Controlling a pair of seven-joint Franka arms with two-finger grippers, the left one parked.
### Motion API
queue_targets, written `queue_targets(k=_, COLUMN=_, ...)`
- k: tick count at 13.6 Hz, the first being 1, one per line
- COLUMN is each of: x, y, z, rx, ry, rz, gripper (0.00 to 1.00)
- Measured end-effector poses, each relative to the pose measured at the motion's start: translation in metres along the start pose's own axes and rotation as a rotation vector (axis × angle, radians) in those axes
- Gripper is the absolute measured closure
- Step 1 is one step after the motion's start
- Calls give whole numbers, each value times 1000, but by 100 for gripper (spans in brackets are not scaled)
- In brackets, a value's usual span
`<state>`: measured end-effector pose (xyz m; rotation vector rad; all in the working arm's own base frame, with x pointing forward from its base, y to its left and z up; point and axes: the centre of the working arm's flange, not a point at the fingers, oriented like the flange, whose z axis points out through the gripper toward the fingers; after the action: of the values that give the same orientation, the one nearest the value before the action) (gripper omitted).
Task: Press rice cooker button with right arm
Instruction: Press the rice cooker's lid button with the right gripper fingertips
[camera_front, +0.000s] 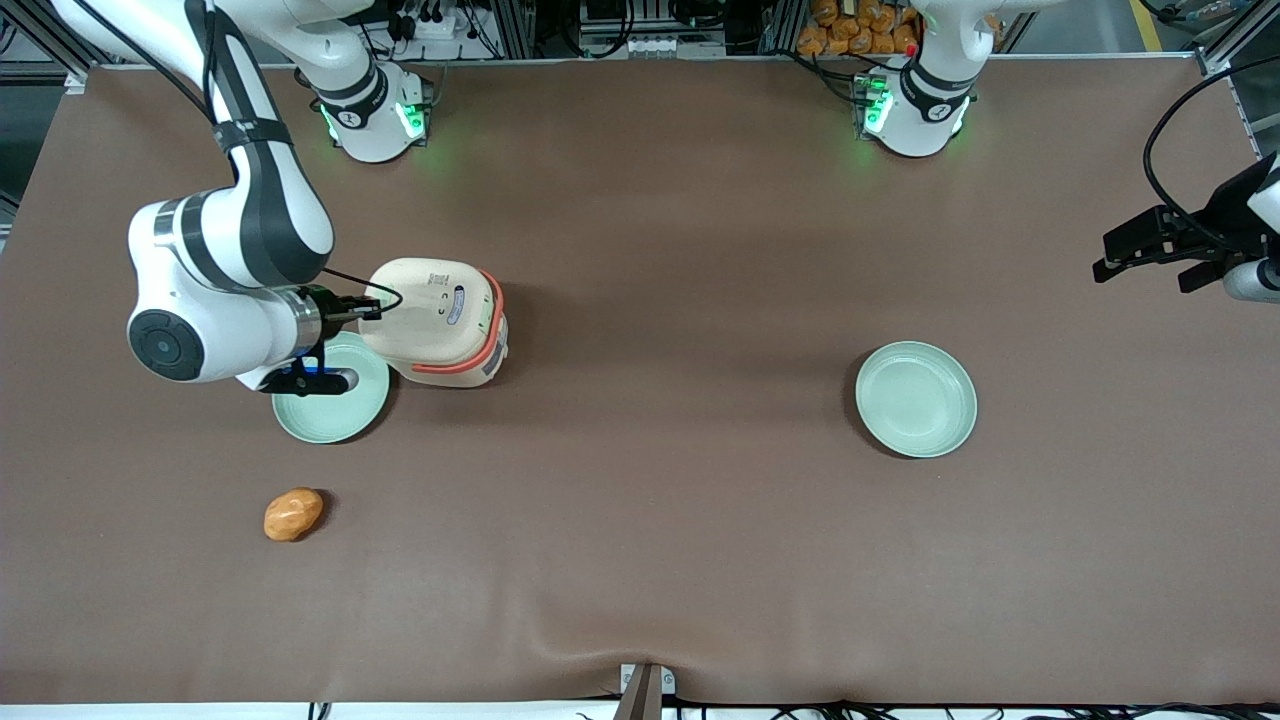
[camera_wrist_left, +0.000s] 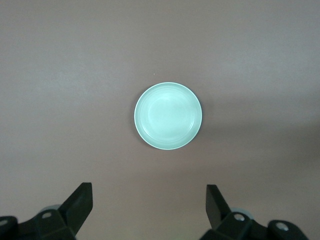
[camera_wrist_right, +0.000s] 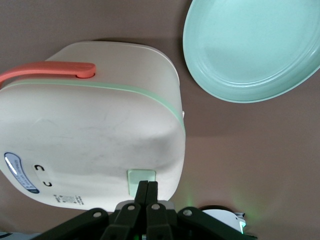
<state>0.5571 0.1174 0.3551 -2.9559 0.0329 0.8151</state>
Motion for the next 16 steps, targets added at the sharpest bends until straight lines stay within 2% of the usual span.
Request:
queue_targets(k=4, x=-2, y=-15, z=8, rx=-16, ry=-10, rz=-20, gripper=99)
queue_targets(k=16, x=6, y=-5, z=22, rx=-5, ry=-34, rz=6, gripper=99)
